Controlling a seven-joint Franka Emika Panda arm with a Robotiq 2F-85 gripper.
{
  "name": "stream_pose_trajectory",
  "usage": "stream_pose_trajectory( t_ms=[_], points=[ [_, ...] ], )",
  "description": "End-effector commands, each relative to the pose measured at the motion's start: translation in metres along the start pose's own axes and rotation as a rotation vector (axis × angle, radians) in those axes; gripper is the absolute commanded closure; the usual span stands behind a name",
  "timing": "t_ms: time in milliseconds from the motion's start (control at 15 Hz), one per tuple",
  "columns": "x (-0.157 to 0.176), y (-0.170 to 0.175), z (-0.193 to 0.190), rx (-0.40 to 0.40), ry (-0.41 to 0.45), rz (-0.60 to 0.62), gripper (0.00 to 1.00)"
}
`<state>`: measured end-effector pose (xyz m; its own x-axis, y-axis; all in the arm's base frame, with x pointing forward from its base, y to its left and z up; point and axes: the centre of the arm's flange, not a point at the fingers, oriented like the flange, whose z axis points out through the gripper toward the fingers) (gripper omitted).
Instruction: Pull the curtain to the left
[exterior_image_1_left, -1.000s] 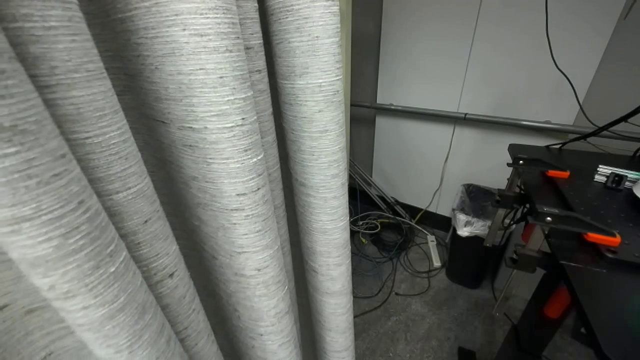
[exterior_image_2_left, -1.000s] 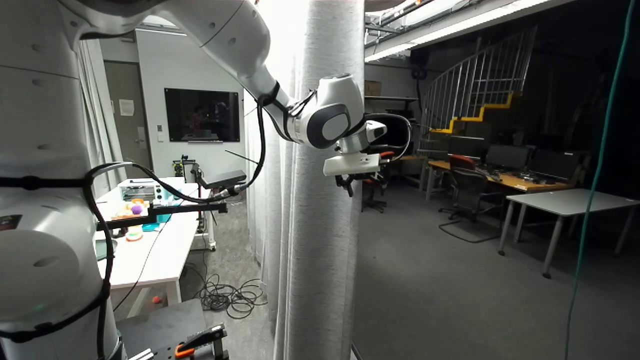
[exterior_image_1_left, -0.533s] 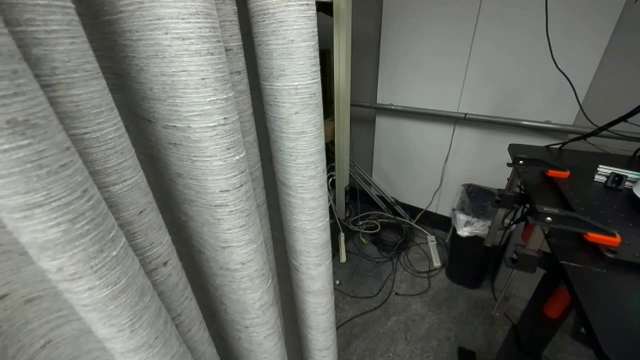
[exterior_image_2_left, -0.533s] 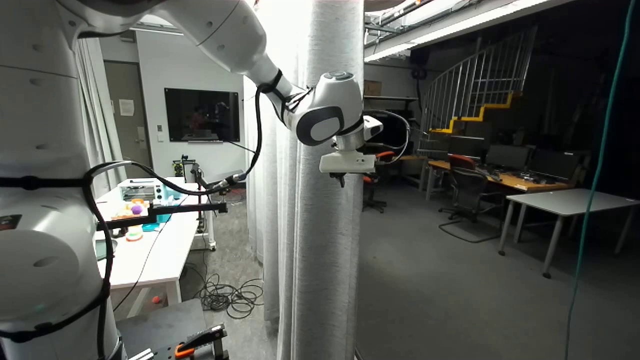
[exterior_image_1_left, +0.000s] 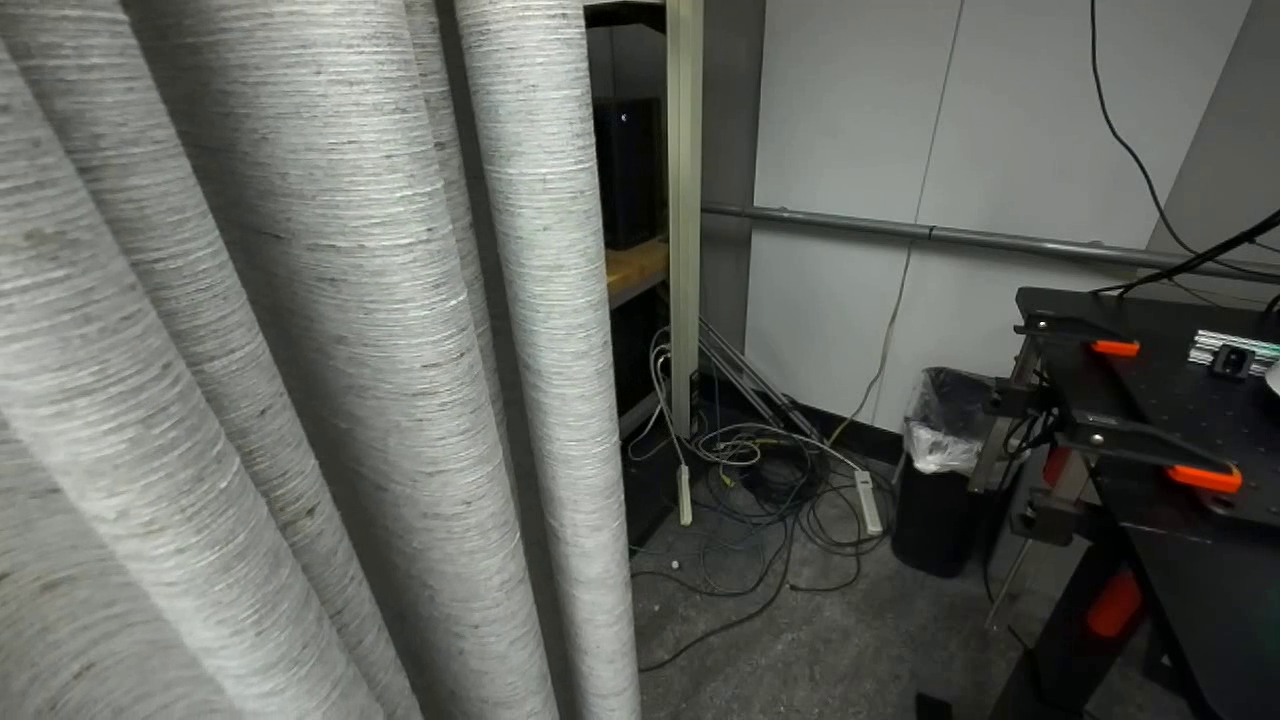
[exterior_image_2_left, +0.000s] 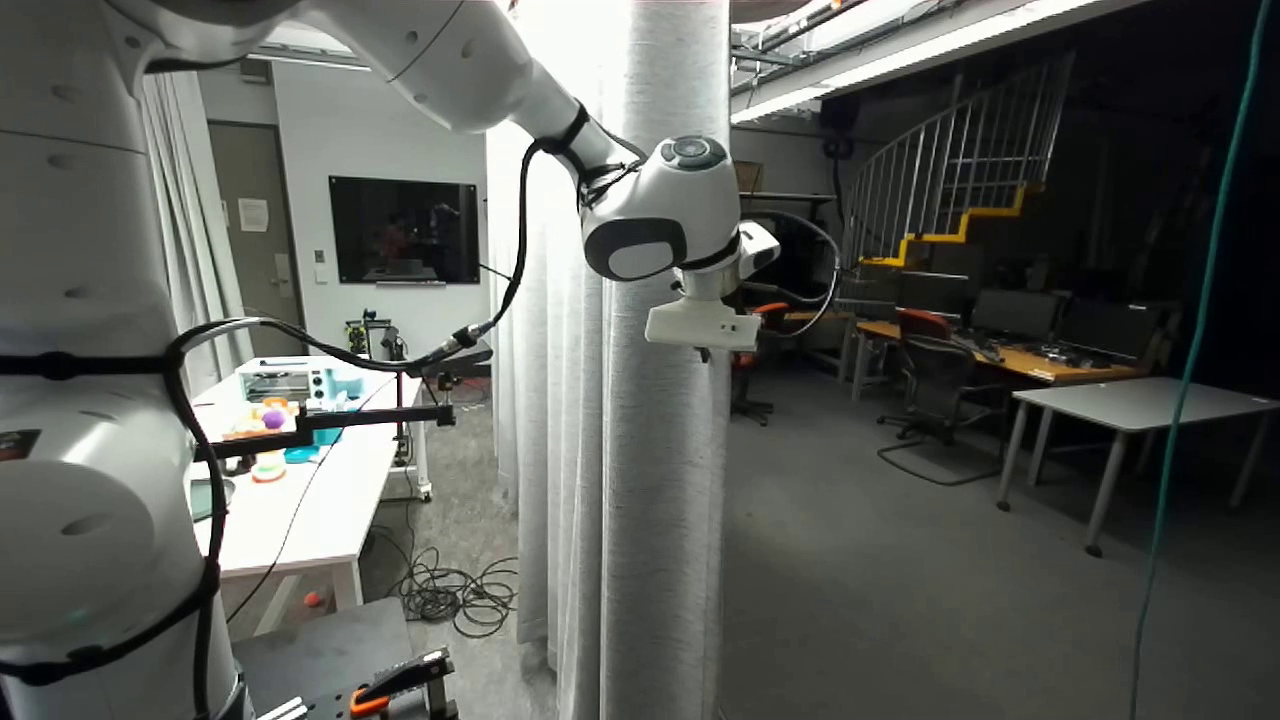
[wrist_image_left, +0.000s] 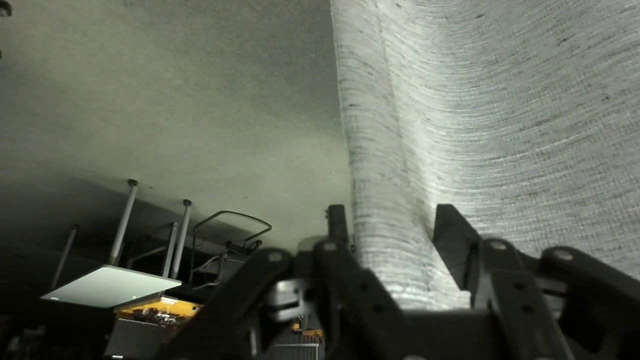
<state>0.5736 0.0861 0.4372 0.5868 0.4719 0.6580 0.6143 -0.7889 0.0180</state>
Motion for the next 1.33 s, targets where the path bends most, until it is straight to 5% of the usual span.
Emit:
stream_pose_trajectory(
  t_ms=[0,200,800,1267],
  points=[
    [-0.010,0.012,-0.010,-0.016,0.002,0.030,0.80],
    [-0.018,0.014,-0.009,-0.043,-0.046,0.049,1.00],
    [0.000,-0.018,0.017,-0.161,-0.159,0.000,0.99],
    [0.047,-0.103,0.060,-0.124,-0.191,-0.167,0.99]
  ],
)
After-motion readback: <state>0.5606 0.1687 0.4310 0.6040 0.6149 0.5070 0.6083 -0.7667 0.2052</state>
